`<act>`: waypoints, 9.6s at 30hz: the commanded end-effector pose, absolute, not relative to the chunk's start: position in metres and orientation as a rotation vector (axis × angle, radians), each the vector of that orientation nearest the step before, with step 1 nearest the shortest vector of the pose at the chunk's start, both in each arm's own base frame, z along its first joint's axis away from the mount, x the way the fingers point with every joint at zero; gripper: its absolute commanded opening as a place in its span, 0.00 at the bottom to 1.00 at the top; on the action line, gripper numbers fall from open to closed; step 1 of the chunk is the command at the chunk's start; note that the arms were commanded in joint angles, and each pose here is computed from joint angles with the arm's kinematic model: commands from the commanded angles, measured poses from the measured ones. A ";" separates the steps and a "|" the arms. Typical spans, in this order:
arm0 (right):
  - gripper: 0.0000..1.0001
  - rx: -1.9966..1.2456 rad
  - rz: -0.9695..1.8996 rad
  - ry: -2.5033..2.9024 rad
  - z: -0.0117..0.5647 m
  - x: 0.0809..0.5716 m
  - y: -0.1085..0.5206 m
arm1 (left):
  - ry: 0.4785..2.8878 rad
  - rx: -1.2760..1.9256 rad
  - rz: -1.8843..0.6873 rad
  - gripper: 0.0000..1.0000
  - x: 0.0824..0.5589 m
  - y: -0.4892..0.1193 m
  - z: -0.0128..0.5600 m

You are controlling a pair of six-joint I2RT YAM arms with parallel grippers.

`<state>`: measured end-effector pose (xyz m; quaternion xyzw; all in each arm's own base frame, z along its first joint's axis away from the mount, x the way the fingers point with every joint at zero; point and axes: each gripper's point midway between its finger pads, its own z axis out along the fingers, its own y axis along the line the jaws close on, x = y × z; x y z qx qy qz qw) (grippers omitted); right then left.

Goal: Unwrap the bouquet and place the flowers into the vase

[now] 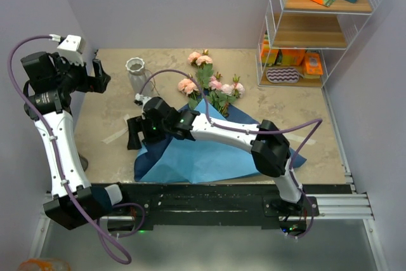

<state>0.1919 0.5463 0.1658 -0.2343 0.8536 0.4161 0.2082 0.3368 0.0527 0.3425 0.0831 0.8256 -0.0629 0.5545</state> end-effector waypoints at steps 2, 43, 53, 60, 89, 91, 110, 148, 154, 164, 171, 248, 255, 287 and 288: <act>0.99 -0.692 1.095 2.317 0.195 0.197 0.547 | 1.922 0.140 -0.095 0.99 0.337 0.064 0.363; 0.82 -0.463 0.933 2.436 0.105 0.382 0.293 | 1.993 0.315 -0.133 0.99 0.335 0.056 0.322; 0.75 -0.441 0.860 2.473 0.088 0.361 0.272 | 1.984 0.320 -0.128 0.99 0.339 0.057 0.319; 0.55 -0.436 0.917 2.477 0.081 0.351 0.276 | 1.982 0.316 -0.127 0.99 0.337 0.057 0.318; 0.04 -0.642 1.187 2.054 0.237 0.228 0.283 | 1.984 0.300 -0.144 0.99 0.343 0.058 0.316; 0.03 -0.681 1.222 2.060 0.235 0.204 0.285 | 1.987 0.298 -0.140 0.99 0.343 0.059 0.315; 0.23 -0.818 1.488 2.006 0.277 0.053 0.225 | 1.969 0.315 -0.139 0.99 0.339 0.055 0.329; 0.36 -0.217 0.336 2.401 0.147 0.439 0.325 | 2.064 0.371 -0.301 0.90 0.350 0.047 0.261; 0.33 -0.232 0.296 2.467 0.102 0.446 0.325 | 2.061 0.377 -0.299 0.91 0.352 0.048 0.262; 0.30 -0.261 0.298 2.531 0.066 0.448 0.328 | 2.066 0.361 -0.303 0.99 0.353 0.049 0.256; 0.25 -0.267 0.315 2.554 0.053 0.445 0.331 | 2.077 0.359 -0.309 0.99 0.352 0.049 0.253; 0.00 -0.379 0.890 0.980 0.463 0.448 0.522 | 2.120 0.312 -0.322 0.99 0.361 0.071 0.252; 0.00 -0.457 0.843 1.094 0.425 0.452 0.542 | 2.098 0.332 -0.355 0.99 0.358 0.064 0.255; 0.84 -0.635 0.272 1.958 0.205 0.370 0.360 | 2.019 0.388 -0.326 0.99 0.334 0.047 0.302; 0.77 -0.657 0.251 1.999 0.187 0.371 0.361 | 2.018 0.386 -0.318 0.99 0.334 0.048 0.304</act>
